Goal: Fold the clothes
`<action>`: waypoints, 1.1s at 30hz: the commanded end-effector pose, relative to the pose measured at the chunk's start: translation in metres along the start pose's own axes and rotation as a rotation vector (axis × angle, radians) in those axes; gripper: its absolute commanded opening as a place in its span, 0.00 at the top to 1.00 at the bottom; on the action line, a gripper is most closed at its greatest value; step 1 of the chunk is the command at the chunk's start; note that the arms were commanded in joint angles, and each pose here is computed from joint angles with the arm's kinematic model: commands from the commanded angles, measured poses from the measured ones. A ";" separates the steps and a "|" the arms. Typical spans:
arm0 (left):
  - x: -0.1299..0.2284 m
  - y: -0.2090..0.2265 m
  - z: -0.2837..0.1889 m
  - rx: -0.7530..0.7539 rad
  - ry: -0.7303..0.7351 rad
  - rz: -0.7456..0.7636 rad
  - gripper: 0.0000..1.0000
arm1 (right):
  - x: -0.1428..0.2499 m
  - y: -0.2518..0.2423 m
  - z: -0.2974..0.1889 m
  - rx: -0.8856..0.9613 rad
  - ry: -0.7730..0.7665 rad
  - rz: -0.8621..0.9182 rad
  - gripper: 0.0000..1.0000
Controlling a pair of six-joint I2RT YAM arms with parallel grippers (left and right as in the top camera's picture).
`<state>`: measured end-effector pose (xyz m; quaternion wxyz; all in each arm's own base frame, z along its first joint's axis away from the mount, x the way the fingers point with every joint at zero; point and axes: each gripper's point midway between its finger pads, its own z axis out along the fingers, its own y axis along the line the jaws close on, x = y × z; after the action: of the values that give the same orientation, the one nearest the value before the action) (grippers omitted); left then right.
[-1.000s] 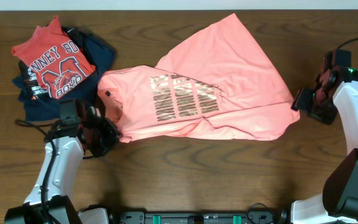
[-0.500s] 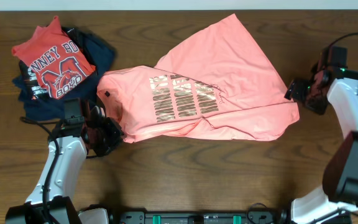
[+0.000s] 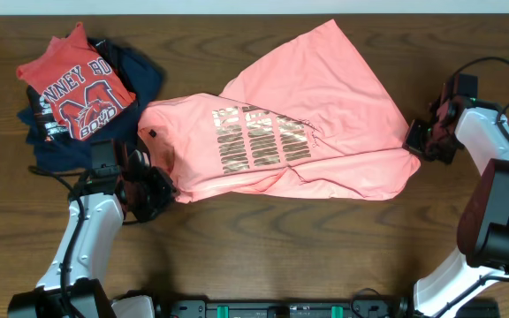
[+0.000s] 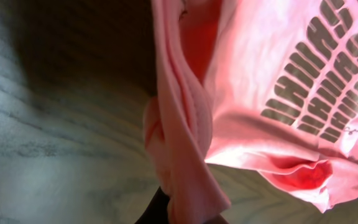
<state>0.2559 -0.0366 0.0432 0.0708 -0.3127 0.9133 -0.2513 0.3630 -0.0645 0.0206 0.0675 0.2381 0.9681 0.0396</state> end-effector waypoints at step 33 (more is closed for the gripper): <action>0.022 -0.028 -0.057 0.133 -0.015 0.097 0.94 | 0.030 -0.036 -0.178 -0.020 -0.314 -0.082 0.99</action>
<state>0.2244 -0.0501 0.0995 0.0887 -0.2575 0.9127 -0.3046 0.2861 -0.0952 0.1951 0.2266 0.2136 0.9502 -0.0077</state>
